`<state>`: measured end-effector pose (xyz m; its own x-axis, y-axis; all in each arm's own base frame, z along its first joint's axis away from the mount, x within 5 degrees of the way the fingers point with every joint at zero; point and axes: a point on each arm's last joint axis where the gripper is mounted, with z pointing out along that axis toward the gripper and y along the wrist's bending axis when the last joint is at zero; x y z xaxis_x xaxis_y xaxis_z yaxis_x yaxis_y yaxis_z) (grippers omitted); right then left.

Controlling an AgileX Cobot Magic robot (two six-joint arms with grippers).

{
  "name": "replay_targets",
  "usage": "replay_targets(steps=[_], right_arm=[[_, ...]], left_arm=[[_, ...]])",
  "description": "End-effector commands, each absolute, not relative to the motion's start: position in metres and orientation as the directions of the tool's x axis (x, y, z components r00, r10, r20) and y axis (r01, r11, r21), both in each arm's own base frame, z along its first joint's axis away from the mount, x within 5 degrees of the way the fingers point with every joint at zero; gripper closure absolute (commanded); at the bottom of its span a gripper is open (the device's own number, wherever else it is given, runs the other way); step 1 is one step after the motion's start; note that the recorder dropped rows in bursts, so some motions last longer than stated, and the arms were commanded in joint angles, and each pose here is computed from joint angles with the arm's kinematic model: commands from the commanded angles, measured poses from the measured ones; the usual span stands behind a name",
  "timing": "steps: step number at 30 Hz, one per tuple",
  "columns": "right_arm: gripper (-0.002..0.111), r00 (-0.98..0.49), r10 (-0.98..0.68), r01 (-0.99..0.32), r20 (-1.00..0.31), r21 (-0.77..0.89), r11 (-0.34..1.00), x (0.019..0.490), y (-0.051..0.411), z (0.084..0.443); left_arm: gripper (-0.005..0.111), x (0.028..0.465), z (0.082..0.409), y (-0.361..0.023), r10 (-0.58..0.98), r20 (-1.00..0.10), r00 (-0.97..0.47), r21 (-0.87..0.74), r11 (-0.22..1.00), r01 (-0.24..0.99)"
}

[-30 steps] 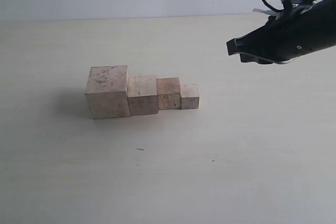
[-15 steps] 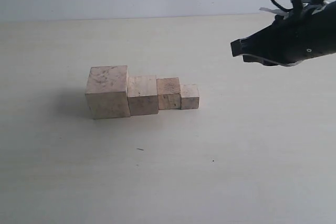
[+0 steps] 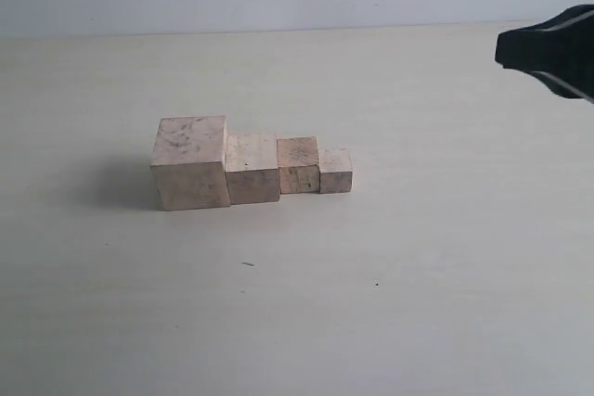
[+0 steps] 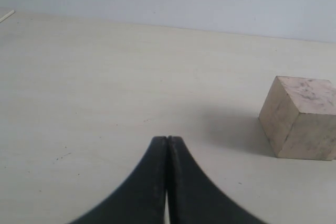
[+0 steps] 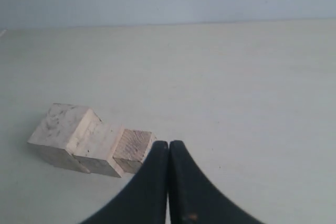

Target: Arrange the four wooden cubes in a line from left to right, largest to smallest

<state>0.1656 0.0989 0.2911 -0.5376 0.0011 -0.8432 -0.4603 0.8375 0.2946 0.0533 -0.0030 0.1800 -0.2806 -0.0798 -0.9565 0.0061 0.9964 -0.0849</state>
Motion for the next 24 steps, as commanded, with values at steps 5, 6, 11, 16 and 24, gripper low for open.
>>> replay_targets(steps=[5, 6, 11, 16, 24], right_arm=[[0.108, -0.452, 0.040, -0.493, -0.891, 0.287, 0.822, 0.146, 0.090, 0.310], [0.108, -0.439, 0.042, -0.497, -0.897, 0.281, 0.821, 0.144, 0.089, 0.313], [0.108, -0.369, 0.046, -0.520, -0.928, 0.247, 0.818, 0.132, 0.082, 0.324], [0.108, -0.227, -0.056, -0.560, -0.972, 0.083, 0.825, 0.110, 0.070, 0.336], [0.108, -0.187, 0.018, -0.259, -0.982, 0.067, 0.964, 0.095, 0.026, 0.301]], left_arm=[[0.107, 0.053, 0.181, -0.003, -0.081, -0.961, -0.266, -0.087, 0.996, 0.011], [0.107, 0.053, 0.181, -0.003, -0.081, -0.961, -0.266, -0.087, 0.996, 0.011], [0.107, 0.053, 0.181, -0.003, -0.081, -0.961, -0.266, -0.087, 0.996, 0.011], [0.107, 0.053, 0.181, -0.003, -0.081, -0.961, -0.266, -0.087, 0.996, 0.011], [0.107, 0.053, 0.181, -0.003, -0.081, -0.961, -0.266, -0.087, 0.996, 0.011]])
